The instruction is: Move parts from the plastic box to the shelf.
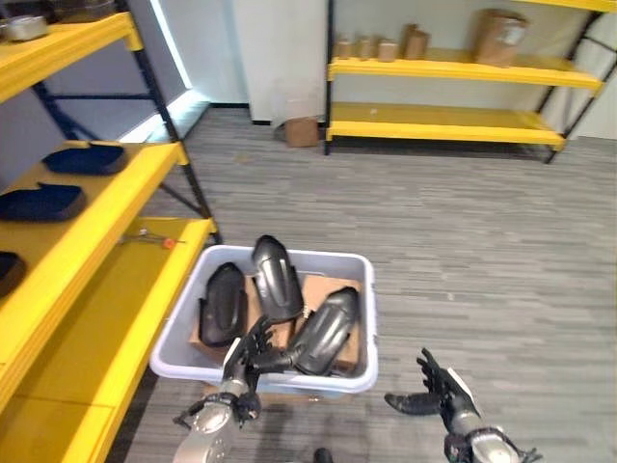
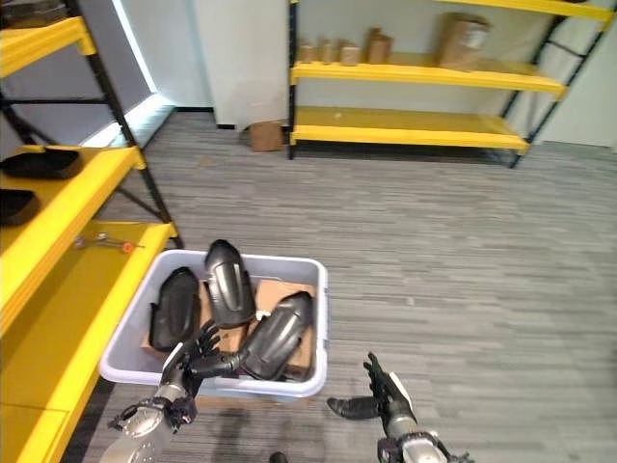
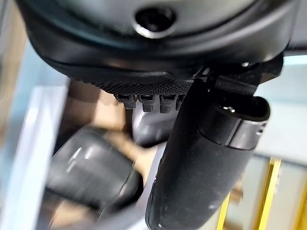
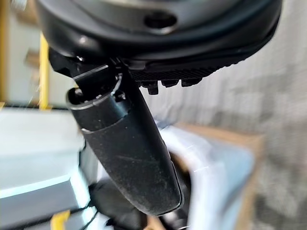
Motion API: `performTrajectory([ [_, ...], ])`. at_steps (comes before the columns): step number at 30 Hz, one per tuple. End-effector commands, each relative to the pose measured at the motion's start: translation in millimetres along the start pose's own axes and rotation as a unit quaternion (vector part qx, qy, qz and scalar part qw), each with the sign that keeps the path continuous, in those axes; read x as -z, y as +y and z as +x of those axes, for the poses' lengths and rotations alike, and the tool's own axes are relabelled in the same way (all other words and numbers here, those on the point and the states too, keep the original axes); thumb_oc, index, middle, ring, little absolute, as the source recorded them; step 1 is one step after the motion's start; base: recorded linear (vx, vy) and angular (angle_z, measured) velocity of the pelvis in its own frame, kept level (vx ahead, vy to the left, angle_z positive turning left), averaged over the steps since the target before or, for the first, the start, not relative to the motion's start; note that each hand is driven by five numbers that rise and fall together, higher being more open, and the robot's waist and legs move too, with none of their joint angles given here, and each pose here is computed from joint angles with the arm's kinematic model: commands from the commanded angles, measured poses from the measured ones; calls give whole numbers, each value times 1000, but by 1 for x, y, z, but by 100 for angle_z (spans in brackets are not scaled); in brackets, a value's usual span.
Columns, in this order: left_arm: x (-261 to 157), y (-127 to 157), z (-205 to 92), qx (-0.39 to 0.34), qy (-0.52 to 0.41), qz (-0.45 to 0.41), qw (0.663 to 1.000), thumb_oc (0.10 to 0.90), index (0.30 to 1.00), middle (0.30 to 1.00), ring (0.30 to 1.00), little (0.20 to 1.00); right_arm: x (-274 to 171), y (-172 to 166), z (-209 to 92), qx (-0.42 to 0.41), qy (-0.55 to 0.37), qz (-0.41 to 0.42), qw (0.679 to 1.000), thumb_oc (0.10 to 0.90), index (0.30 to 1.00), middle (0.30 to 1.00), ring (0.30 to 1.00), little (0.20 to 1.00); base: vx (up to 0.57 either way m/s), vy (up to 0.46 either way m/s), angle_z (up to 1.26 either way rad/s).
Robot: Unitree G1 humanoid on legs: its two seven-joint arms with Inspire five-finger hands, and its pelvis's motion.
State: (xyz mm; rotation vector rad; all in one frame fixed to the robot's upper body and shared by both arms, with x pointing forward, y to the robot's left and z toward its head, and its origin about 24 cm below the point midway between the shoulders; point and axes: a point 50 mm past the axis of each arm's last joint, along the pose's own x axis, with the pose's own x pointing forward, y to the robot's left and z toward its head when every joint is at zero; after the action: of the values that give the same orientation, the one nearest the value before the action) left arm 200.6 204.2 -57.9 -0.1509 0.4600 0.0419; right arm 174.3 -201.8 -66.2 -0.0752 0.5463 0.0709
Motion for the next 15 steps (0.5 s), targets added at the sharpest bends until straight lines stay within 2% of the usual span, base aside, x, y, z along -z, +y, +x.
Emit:
performTrajectory([
  [1,-27,5,-7,7,-77,6,997,900,1000,1000,1000,1000,-37,-10,11,9,-87,-13,996,900,1000,1000,1000,1000,152,210,90],
  [4,-26,6,-8,6,-76,0,997,900,1000,1000,1000,1000,-40,-7,13,0,-90,-18,996,900,1000,1000,1000,1000,126,34,48],
  [15,-4,8,-18,4,-39,-15,999,900,1000,1000,1000,1000,-26,-12,4,1,-65,-18,998,900,1000,1000,1000,1000,7,-66,-24],
])
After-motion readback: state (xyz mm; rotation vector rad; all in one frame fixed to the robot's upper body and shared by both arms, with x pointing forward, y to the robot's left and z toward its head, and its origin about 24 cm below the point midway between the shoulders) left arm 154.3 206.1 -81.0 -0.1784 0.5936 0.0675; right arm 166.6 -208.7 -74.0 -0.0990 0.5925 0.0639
